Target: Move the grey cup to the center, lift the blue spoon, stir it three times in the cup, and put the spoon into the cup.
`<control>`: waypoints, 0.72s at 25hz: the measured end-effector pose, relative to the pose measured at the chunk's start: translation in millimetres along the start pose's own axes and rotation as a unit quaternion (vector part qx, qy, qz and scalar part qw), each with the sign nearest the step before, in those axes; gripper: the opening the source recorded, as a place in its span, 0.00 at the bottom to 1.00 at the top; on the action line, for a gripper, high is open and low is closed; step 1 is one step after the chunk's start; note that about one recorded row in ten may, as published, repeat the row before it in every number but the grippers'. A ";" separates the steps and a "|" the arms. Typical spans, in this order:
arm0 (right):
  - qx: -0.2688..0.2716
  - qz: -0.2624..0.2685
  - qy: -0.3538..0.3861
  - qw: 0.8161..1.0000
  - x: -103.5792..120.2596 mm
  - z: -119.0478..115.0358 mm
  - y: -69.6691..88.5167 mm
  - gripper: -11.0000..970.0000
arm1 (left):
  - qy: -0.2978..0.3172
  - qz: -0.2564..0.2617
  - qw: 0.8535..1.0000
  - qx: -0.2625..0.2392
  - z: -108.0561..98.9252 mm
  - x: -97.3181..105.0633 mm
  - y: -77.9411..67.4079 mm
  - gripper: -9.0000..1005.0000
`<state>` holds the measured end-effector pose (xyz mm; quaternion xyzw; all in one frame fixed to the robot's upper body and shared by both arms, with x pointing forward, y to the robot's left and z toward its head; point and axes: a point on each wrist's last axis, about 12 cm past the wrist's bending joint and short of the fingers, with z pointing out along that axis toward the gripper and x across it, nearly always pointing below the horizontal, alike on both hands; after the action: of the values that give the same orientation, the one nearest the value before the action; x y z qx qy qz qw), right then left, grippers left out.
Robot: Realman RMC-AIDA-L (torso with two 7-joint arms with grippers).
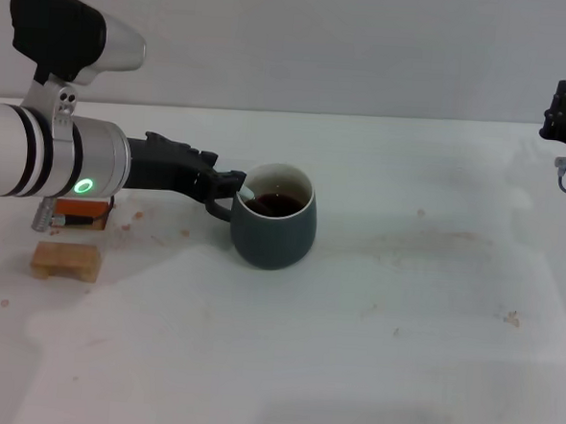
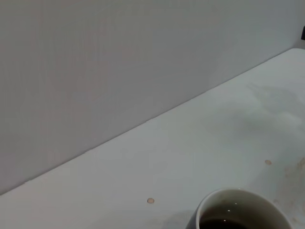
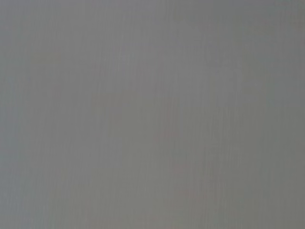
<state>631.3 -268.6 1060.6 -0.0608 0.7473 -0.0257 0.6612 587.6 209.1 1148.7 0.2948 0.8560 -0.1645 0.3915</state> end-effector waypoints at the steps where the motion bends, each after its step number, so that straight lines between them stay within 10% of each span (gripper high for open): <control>1: 0.000 0.000 0.000 1.000 0.0 0.0 -0.1 0.09 | -0.001 0.000 1.000 0.000 -0.1 -0.5 0.0 0.45; 10: 0.003 0.000 0.001 1.000 1.4 -1.3 -2.3 0.09 | -0.104 -0.041 0.993 -0.043 -12.5 -14.7 12.4 0.45; 18: 0.033 0.014 0.009 0.999 12.5 -11.4 -19.3 0.09 | -0.259 -0.127 0.943 -0.166 -35.5 0.1 47.9 0.45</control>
<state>619.6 -289.7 1052.0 -0.0280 0.7530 -0.0416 0.6561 597.5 264.3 1169.0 0.0615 0.7704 -0.1392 0.6192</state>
